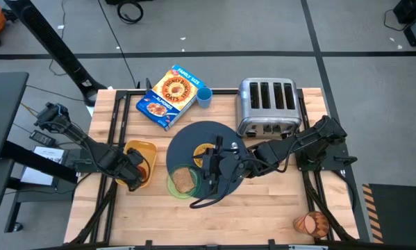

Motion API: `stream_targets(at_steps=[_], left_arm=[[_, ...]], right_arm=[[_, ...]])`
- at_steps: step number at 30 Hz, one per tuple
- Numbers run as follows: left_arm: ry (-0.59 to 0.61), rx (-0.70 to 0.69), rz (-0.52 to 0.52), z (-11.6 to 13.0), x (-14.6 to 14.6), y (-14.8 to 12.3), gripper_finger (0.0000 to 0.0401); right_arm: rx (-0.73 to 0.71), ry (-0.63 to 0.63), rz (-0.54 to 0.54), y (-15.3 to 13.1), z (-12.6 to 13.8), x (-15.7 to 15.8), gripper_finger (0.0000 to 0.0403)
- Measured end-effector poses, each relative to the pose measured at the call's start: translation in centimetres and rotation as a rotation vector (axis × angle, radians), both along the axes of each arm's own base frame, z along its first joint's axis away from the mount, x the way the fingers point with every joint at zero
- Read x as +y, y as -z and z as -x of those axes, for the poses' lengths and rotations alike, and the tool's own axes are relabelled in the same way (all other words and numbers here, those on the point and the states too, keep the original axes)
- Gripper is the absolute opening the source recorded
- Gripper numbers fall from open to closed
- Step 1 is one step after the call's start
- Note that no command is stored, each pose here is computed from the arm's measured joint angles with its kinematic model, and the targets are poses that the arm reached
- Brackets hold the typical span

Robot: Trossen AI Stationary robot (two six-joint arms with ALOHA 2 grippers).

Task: Arrange a breakfast setting
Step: Put the apple on the mat to the top left of the bowl

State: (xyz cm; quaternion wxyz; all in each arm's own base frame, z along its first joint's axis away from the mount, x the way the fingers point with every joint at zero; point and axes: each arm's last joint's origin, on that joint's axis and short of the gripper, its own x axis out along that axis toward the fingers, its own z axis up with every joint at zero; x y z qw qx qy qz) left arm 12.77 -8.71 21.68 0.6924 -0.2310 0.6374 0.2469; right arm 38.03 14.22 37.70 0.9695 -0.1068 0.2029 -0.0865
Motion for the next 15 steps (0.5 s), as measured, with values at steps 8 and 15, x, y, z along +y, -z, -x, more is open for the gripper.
stream_targets(at_steps=[8,15], left_arm=[[0.001,-0.014,0.008,0.1,0.1,-0.3,0.0022],[0.002,-0.106,0.028,0.0,0.1,-2.2,0.0023]], right_arm=[[0.001,0.0,0.0,0.0,0.0,0.0,0.0134],[0.001,0.0,0.001,0.0,0.0,0.0,0.0134]])
